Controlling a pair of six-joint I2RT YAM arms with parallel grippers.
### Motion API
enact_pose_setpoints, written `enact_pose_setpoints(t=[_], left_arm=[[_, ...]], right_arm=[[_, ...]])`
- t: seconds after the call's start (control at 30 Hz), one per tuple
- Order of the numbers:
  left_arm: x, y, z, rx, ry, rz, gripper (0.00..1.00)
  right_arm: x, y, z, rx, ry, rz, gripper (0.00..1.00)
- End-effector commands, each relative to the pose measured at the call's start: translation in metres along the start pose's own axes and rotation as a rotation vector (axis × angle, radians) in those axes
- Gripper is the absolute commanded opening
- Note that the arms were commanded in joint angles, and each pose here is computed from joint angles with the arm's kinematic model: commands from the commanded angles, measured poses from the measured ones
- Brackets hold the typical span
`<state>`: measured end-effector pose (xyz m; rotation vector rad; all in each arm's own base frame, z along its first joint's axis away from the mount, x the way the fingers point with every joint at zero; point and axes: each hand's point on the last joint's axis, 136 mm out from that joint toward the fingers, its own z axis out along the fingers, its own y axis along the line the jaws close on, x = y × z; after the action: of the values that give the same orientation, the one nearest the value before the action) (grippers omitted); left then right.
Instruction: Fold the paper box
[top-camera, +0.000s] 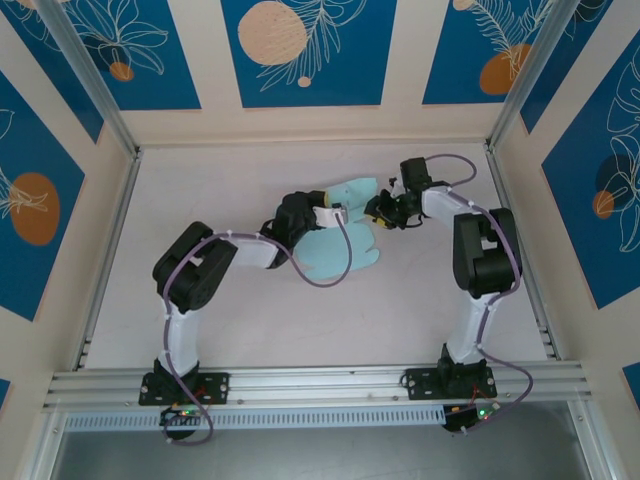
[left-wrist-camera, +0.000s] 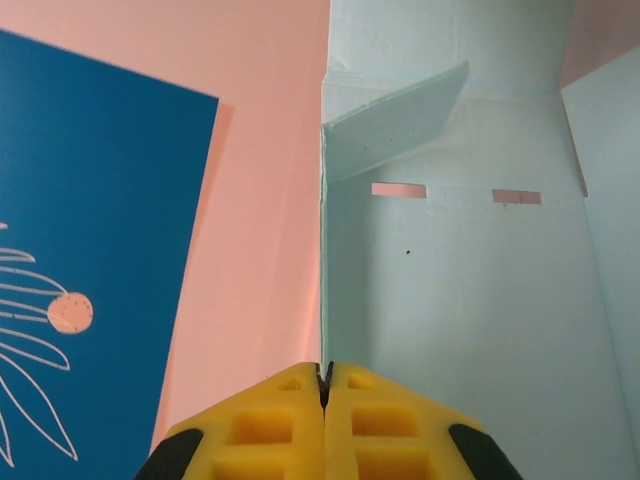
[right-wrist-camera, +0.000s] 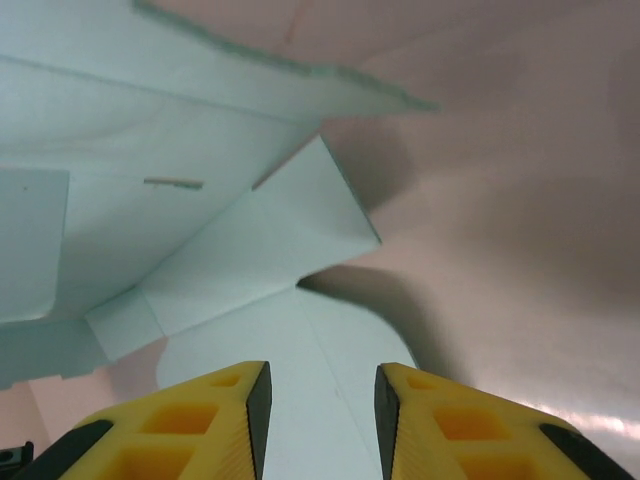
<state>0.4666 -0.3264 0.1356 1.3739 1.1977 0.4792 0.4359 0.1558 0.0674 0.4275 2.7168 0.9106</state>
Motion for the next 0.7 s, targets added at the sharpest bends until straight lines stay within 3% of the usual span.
enact_pose_setpoints(t=[0.0,0.3,0.67], left_arm=[[0.006,0.000,0.008,0.022,-0.009,-0.065,0.00],[0.014,-0.002,0.011,0.029,0.006,-0.082,0.00],[0.016,-0.002,0.011,0.030,0.014,-0.115,0.00]], right_arm=[[-0.007,0.006,0.004,0.024,0.002,-0.047,0.36],[-0.014,-0.001,0.020,0.055,0.033,-0.044,0.45],[-0.011,-0.001,0.036,0.046,0.052,-0.026,0.46]])
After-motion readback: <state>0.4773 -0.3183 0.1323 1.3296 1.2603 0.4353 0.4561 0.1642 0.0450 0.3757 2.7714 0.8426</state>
